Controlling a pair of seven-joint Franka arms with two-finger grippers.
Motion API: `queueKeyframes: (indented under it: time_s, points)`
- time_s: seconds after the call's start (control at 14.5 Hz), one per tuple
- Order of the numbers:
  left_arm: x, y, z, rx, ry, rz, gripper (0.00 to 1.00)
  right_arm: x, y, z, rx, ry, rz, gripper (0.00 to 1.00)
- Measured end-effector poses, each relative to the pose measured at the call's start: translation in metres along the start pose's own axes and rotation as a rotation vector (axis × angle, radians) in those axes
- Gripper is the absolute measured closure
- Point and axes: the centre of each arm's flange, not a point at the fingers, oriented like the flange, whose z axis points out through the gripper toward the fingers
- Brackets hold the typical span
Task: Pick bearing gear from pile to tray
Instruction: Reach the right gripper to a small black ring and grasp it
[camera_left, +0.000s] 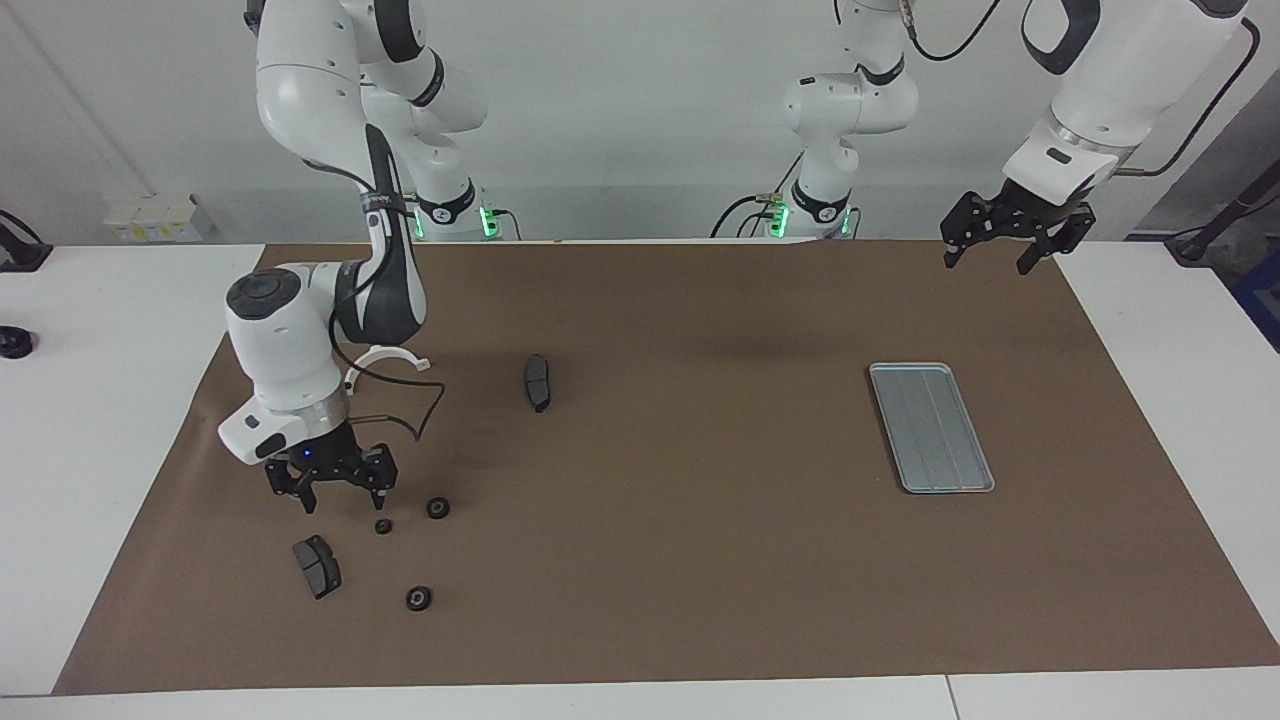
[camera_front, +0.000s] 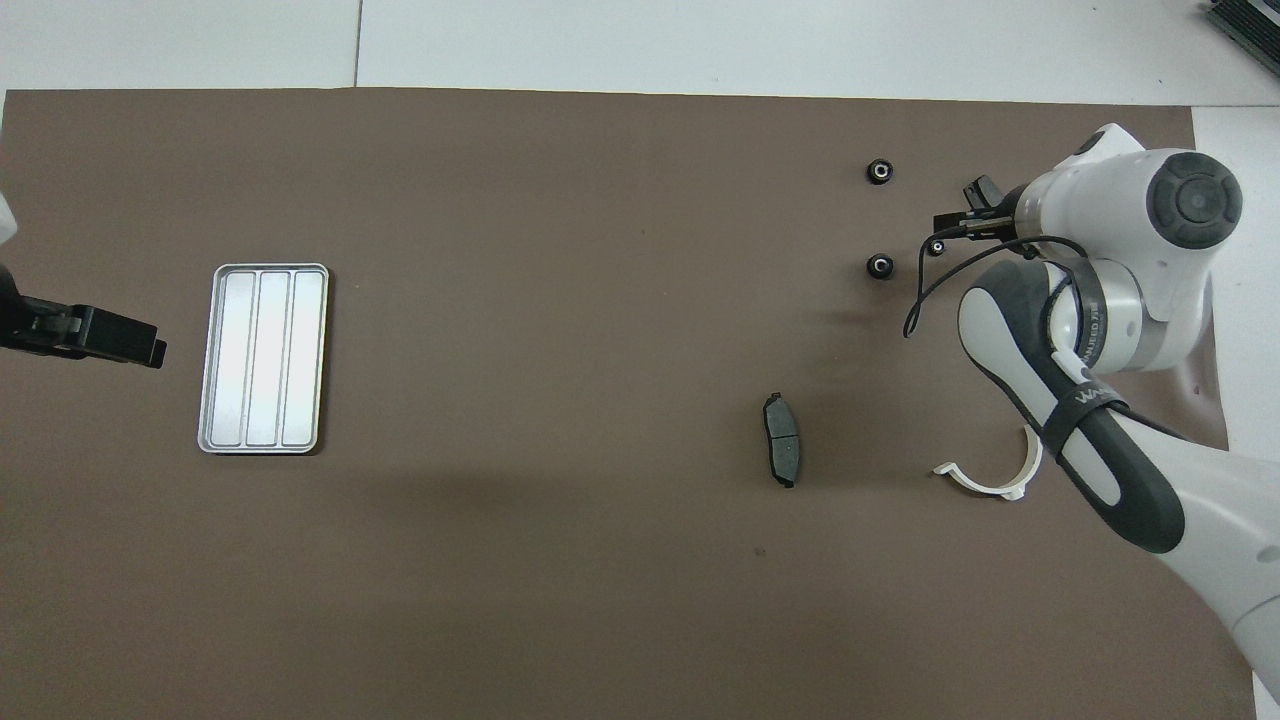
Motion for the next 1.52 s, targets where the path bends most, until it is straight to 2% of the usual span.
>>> queueKeyframes:
  time_s: [0.07,0.21,0.28,0.35,0.41,0.48,0.55,0.62,0.69,0.9,1.17,1.24,1.31,1.45,1.52]
  points:
    - [0.000,0.000,0.000,0.000,0.000,0.000,0.00,0.002,-0.007,0.014,0.002,0.000,0.011,0.10]
    - [0.000,0.000,0.000,0.000,0.000,0.000,0.00,0.005,-0.018,0.032,0.007,0.000,0.025,0.22]
    - [0.000,0.000,0.000,0.000,0.000,0.000,0.00,0.005,-0.021,0.036,0.008,-0.003,0.029,0.22]
    - [0.000,0.000,0.000,0.000,0.000,0.000,0.00,0.005,-0.022,0.038,0.008,-0.004,0.034,0.29]
    - [0.000,0.000,0.000,0.000,0.000,0.000,0.00,0.005,-0.022,0.038,0.008,-0.006,0.036,0.29]
    - [0.000,0.000,0.000,0.000,0.000,0.000,0.00,0.005,-0.022,0.039,0.007,-0.011,0.037,0.34]
    - [0.000,0.000,0.000,0.000,0.000,0.000,0.00,0.003,-0.021,0.040,0.006,-0.026,0.041,0.39]
    - [0.000,0.000,0.000,0.000,0.000,0.000,0.00,0.001,-0.021,0.042,0.005,-0.046,0.048,0.39]
    - [0.000,0.000,0.000,0.000,0.000,0.000,0.00,-0.001,-0.021,0.043,0.003,-0.065,0.064,0.46]
    - [0.000,0.000,0.000,0.000,0.000,0.000,0.00,-0.005,-0.020,0.046,-0.001,-0.107,0.099,0.52]
    - [0.000,0.000,0.000,0.000,0.000,0.000,0.00,-0.006,-0.020,0.046,-0.003,-0.118,0.105,0.55]
    - [0.000,0.000,0.000,0.000,0.000,0.000,0.00,-0.005,-0.020,0.045,-0.003,-0.118,0.105,0.59]
    - [0.000,0.000,0.000,0.000,0.000,0.000,0.00,-0.005,-0.020,0.045,-0.003,-0.118,0.105,0.59]
    - [0.000,0.000,0.000,0.000,0.000,0.000,0.00,-0.005,-0.020,0.045,-0.002,-0.117,0.105,0.70]
    - [0.000,0.000,0.000,0.000,0.000,0.000,0.00,-0.005,-0.020,0.045,-0.003,-0.116,0.105,0.71]
